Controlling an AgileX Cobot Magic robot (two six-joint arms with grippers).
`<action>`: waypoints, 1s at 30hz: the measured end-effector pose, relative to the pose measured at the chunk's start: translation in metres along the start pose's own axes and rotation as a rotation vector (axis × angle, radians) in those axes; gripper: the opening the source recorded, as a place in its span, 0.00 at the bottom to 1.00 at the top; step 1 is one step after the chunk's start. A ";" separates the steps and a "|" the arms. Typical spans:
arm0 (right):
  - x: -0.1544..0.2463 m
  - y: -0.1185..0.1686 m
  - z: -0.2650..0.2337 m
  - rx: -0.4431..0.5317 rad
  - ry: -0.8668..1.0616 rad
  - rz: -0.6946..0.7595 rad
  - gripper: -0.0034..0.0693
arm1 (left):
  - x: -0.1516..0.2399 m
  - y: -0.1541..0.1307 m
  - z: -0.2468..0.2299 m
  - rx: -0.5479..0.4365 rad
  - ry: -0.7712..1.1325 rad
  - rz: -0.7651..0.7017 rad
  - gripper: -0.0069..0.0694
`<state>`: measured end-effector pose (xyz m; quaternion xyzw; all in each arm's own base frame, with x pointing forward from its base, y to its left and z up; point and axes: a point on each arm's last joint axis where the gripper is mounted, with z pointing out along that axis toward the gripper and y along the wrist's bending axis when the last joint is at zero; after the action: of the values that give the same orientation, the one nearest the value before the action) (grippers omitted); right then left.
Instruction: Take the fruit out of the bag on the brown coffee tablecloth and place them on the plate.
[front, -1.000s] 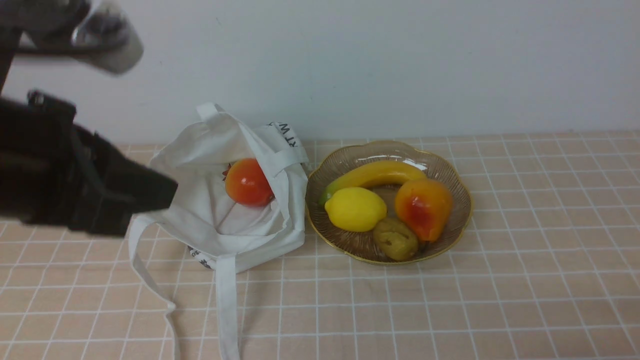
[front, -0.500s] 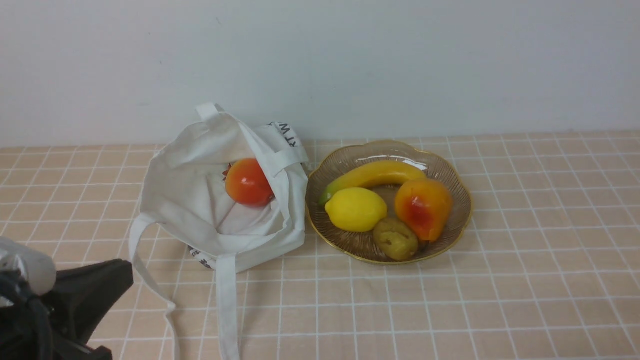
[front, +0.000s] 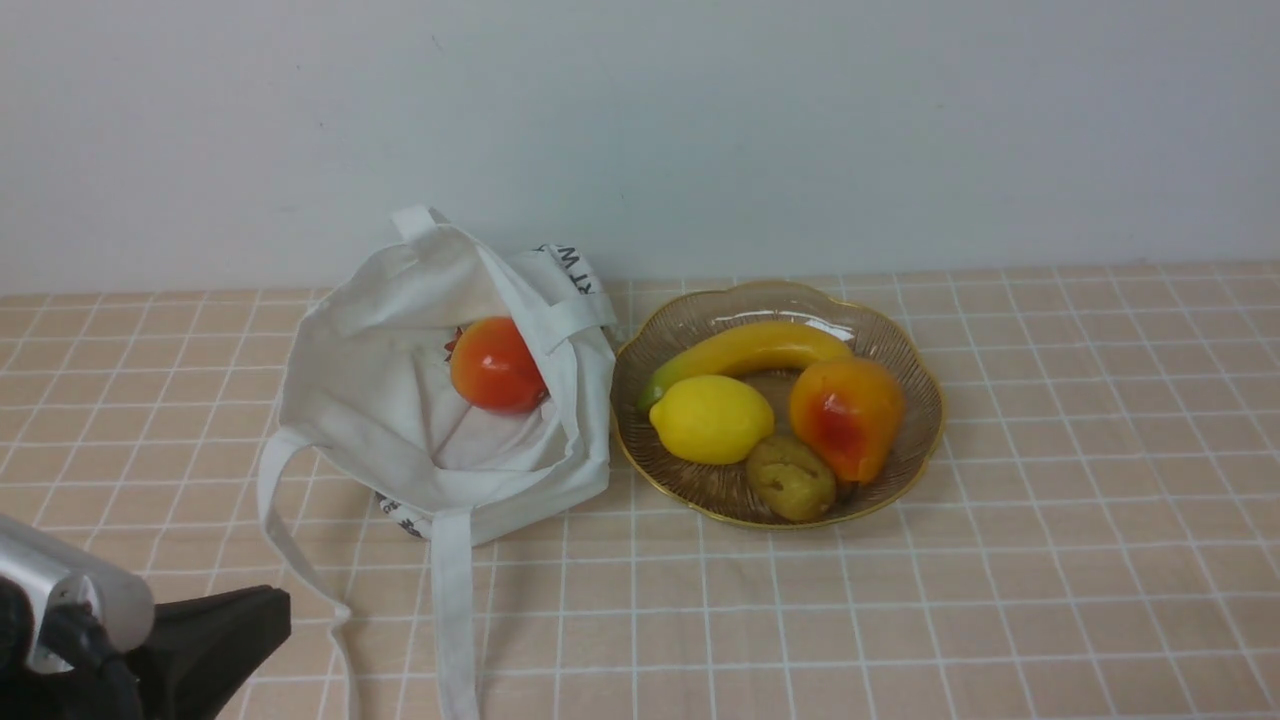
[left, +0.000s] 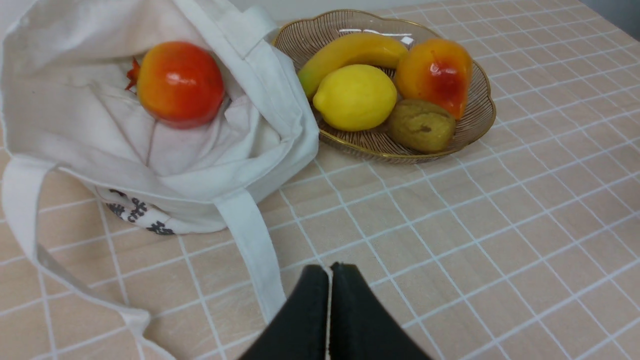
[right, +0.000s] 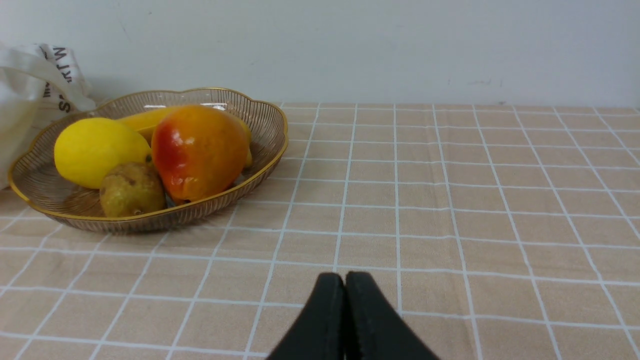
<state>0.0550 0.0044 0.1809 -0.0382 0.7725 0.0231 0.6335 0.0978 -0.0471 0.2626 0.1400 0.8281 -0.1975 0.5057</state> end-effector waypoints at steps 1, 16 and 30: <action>0.000 0.000 0.000 0.000 0.000 0.000 0.03 | 0.000 0.000 0.000 0.000 0.001 0.001 0.08; 0.000 0.000 0.000 0.000 0.000 0.000 0.03 | 0.069 0.023 -0.021 -0.294 -0.088 0.127 0.08; 0.000 0.000 0.000 0.000 0.001 0.000 0.03 | 0.104 0.034 -0.018 -0.405 -0.153 0.066 0.08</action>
<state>0.0549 0.0044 0.1808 -0.0383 0.7728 0.0231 0.6330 0.0523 -0.0050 0.1710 0.0472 0.8049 -0.0202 0.5912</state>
